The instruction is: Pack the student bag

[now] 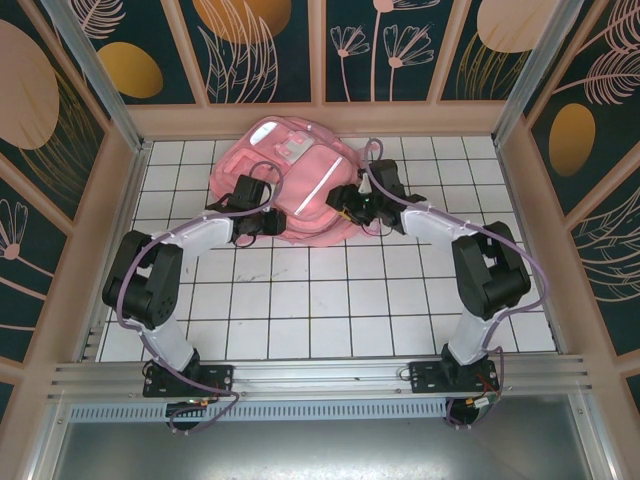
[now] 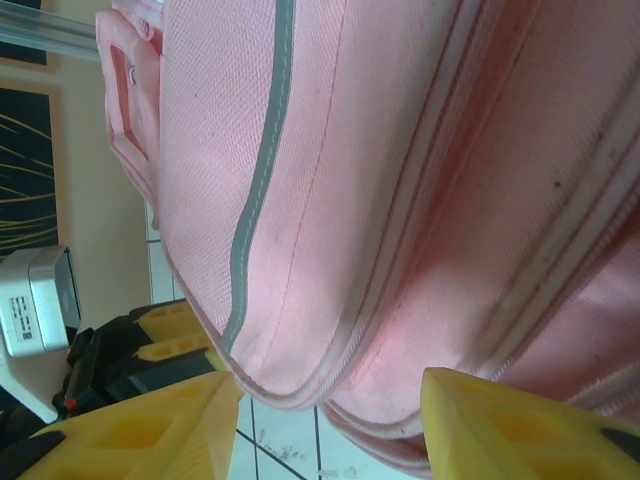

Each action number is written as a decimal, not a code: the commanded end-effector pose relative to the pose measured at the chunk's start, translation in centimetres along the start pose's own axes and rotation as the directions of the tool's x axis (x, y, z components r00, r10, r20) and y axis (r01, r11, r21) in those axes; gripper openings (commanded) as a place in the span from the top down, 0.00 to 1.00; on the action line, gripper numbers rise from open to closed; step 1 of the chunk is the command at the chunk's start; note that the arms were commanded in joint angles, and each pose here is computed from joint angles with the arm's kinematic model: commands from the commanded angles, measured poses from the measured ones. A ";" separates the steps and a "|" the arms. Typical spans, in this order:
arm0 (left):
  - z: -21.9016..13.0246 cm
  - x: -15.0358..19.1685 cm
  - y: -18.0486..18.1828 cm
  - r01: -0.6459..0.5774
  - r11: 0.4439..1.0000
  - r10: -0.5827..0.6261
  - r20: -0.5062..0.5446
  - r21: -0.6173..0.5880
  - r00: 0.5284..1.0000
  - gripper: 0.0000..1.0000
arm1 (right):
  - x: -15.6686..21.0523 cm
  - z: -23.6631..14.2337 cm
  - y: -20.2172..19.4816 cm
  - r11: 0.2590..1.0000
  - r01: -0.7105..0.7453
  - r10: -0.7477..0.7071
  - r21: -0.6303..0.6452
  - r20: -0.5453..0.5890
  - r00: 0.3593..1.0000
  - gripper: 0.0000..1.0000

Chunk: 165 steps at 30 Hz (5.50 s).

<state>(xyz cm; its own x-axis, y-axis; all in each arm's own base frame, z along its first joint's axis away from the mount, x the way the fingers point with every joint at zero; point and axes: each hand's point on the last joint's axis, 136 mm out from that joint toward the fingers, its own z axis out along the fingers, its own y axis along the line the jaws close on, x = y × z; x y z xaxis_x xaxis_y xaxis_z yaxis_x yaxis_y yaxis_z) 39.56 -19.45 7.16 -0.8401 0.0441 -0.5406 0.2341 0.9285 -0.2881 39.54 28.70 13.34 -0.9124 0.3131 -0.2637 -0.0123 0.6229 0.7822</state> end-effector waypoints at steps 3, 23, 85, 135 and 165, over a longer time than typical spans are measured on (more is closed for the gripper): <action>-0.5 1.1 -0.1 -0.025 1.000 0.025 -0.032 0.008 0.999 0.60 | -1.1 1.1 1.8 0.999 0.014 -0.014 -0.048 0.001 1.000 0.49; -0.7 0.1 -0.3 -0.130 0.991 0.130 0.021 0.009 0.991 0.62 | -3.5 2.7 2.9 0.996 -0.066 0.067 -0.053 0.020 0.998 0.71; -5.6 -0.1 -13.0 -0.016 0.849 -0.062 0.131 0.528 0.990 0.95 | -1.3 2.7 5.5 0.997 -0.070 0.072 -0.044 0.067 0.995 0.83; -6.8 1.5 0.0 0.612 0.747 -0.652 0.110 0.258 0.750 0.33 | 10.9 7.1 -0.1 0.785 0.512 -0.448 0.351 -0.251 0.858 0.83; -6.0 -0.9 -1.5 0.724 0.462 -0.850 0.023 0.511 0.526 0.63 | 9.5 2.8 12.0 0.669 0.722 -0.703 0.177 -0.168 0.691 1.00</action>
<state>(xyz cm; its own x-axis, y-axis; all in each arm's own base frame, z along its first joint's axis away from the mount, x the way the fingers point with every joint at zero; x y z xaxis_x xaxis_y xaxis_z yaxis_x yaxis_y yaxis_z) 36.35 -19.18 12.06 -0.6611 -0.7488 -0.0471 -0.2568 0.2849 -0.9235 32.38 38.99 13.99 -0.7714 -0.3243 -0.5475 -0.5082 0.8318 0.2232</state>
